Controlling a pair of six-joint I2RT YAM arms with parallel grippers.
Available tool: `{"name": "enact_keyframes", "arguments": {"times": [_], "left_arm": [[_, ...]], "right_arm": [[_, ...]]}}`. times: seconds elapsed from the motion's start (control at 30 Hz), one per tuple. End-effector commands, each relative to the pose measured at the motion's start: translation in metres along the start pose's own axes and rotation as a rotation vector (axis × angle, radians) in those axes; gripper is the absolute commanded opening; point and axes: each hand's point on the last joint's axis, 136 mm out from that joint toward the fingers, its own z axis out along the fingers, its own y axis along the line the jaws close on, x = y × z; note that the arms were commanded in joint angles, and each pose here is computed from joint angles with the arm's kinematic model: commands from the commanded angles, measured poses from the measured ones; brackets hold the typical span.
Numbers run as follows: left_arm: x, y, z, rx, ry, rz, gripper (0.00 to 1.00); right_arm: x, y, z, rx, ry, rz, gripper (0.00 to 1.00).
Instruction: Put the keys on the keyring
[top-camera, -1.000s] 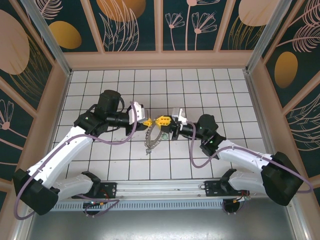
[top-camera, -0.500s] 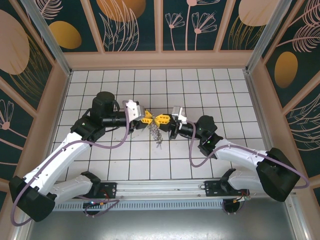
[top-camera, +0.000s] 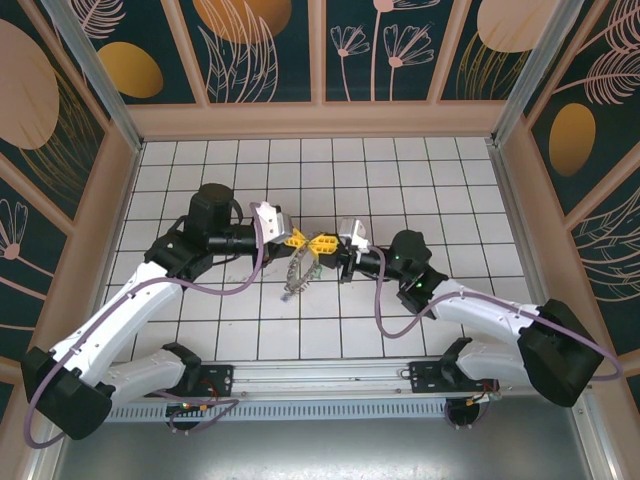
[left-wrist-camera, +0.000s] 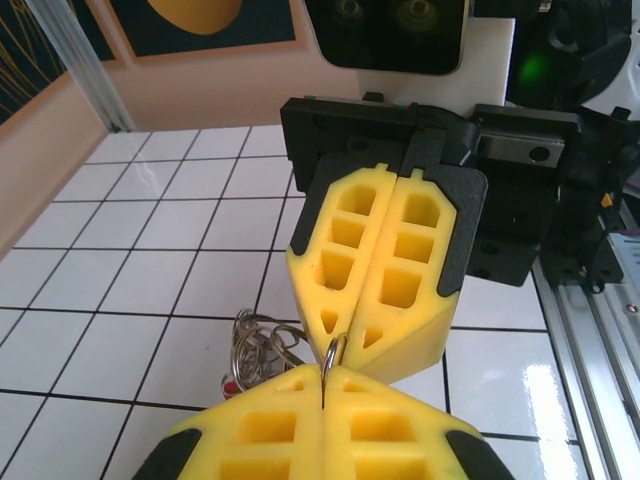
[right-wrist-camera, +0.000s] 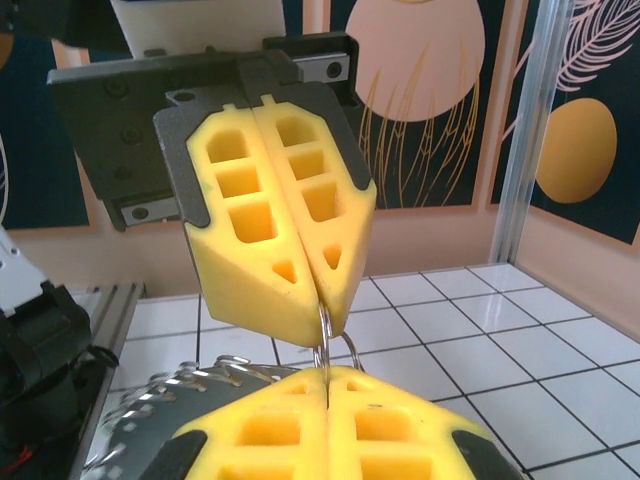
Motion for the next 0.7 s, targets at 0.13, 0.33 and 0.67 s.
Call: {"name": "enact_keyframes", "arguments": {"times": [0.13, 0.33, 0.67], "left_arm": [[-0.013, -0.008, -0.006, 0.033, -0.017, 0.062, 0.0], [-0.012, -0.008, -0.002, 0.054, -0.02, 0.051, 0.0], [-0.01, -0.009, -0.004, 0.048, -0.008, 0.067, 0.0]], "right_arm": [[-0.024, 0.002, -0.002, -0.031, 0.014, -0.095, 0.14], [-0.019, 0.003, 0.007, -0.075, 0.049, -0.061, 0.15], [0.003, 0.0, 0.016, -0.096, 0.135, -0.02, 0.24]]}}
